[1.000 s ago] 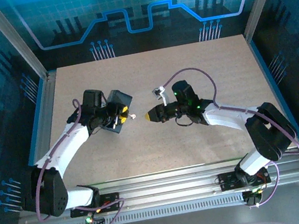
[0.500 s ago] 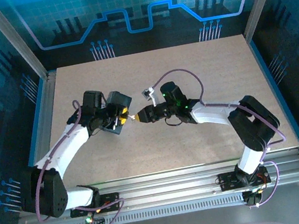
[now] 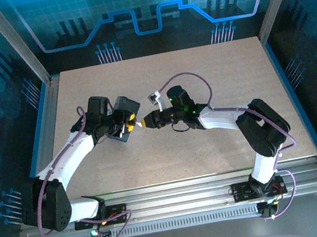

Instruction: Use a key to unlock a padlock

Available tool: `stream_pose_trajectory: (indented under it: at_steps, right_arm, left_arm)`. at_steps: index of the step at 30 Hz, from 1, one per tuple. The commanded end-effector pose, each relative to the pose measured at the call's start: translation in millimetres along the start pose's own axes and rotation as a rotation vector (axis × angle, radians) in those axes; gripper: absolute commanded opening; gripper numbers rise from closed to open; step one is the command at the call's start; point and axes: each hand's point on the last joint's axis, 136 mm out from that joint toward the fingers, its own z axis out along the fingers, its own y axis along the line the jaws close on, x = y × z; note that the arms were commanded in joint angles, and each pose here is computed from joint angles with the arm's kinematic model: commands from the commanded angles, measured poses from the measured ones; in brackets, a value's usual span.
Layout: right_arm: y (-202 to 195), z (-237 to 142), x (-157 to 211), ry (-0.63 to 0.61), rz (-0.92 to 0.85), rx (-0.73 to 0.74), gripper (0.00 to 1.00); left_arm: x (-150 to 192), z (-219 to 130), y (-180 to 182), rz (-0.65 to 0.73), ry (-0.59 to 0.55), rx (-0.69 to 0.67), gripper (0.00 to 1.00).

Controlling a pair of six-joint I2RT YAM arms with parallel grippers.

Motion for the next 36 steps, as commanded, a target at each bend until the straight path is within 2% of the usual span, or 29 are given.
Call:
stream_pose_trajectory:
  at_steps: [1, 11, 15, 22, 29, 36]
  right_arm:
    - [14, 7, -5, -0.006, -0.025, -0.041, 0.17]
    - [15, 10, -3, -0.004, -0.013, -0.044, 0.21]
    - [13, 16, -1, 0.006, -0.006, -0.041, 0.16]
    - [9, 18, 0, -0.005, 0.018, -0.027, 0.0]
    - [14, 15, 3, 0.005, 0.024, -0.054, 0.0]
    - [17, 9, 23, 0.041, 0.086, -0.109, 0.0]
  left_arm:
    - [6, -12, -19, 0.024, 0.01, 0.085, 0.0]
    - [6, -12, -21, 0.021, 0.007, 0.091, 0.0]
    - [6, -14, -22, 0.019, 0.007, 0.1, 0.0]
    - [7, -16, -23, 0.019, 0.004, 0.104, 0.0]
    - [2, -16, -16, 0.017, -0.02, 0.071, 0.0]
    - [-2, -19, -16, 0.042, -0.037, 0.044, 0.0]
